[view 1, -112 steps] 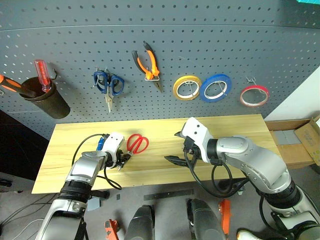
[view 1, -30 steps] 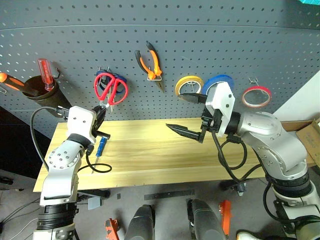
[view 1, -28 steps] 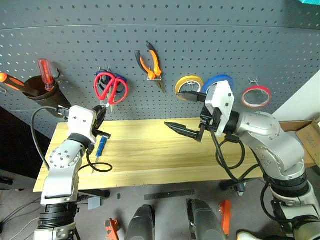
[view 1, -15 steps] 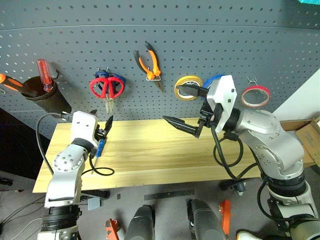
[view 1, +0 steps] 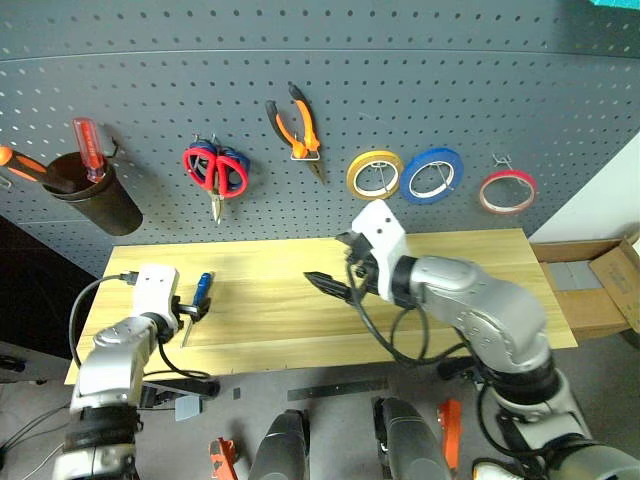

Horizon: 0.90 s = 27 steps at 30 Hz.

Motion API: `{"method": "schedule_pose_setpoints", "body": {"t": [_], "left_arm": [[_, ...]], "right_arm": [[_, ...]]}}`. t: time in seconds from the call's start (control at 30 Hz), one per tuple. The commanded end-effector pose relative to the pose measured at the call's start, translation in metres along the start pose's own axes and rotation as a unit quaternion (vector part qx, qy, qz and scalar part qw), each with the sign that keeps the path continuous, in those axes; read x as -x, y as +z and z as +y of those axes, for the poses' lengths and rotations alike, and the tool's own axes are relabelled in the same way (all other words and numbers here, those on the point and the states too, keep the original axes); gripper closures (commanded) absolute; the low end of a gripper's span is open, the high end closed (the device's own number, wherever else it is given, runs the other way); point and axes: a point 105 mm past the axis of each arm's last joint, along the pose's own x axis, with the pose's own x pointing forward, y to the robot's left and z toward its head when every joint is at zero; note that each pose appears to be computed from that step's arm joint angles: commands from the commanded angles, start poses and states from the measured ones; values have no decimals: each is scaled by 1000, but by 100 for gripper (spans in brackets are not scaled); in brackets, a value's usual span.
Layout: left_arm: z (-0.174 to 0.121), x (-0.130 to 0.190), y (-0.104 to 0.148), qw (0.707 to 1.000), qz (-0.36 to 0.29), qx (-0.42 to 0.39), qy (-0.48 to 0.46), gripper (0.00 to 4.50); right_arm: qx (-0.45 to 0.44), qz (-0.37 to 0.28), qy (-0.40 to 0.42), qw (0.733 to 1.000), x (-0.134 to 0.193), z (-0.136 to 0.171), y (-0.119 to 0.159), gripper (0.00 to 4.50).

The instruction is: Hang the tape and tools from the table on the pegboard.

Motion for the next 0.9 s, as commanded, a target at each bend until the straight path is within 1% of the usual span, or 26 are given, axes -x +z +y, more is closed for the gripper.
{"method": "schedule_pose_setpoints", "body": {"t": [0.03, 0.2, 0.33, 0.43, 0.53, 0.57, 0.63, 0.67, 0.73, 0.77, 0.9], "left_arm": [[8, -5, 1, 1000, 19, 24, -7, 13], [-4, -17, -12, 996, 71, 28, -41, 13], [-6, -25, -15, 995, 88, 24, -39, 13], [-2, -27, -16, 995, 92, 23, -30, 70], [3, -28, -17, 995, 92, 31, -18, 171], [3, -28, -17, 995, 92, 32, -18, 212], [2, -27, -18, 995, 92, 33, -20, 277], [1, -27, -18, 995, 90, 33, -21, 318], [0, -25, -16, 996, 78, 33, -18, 387], [0, -23, -14, 997, 68, 32, -13, 403], [1, -7, 6, 999, -29, -9, 23, 402]], "right_arm": [[11, 1, -9, 1000, -8, 4, 5, 0], [23, 2, -9, 1000, -16, 9, 11, 0], [29, -6, -7, 1000, -18, 11, 17, 0], [38, -7, -6, 999, -17, 12, 19, 0], [43, -6, -8, 999, -16, 11, 19, 0], [45, -6, -8, 999, -16, 11, 19, 0], [49, -7, -9, 999, -15, 10, 20, 0], [50, -7, -9, 999, -15, 10, 20, 0], [54, -10, -10, 998, -15, 8, 22, 0], [57, -13, -10, 998, -15, 7, 23, 0], [86, -29, 9, 996, -11, 10, 32, 0]]}}
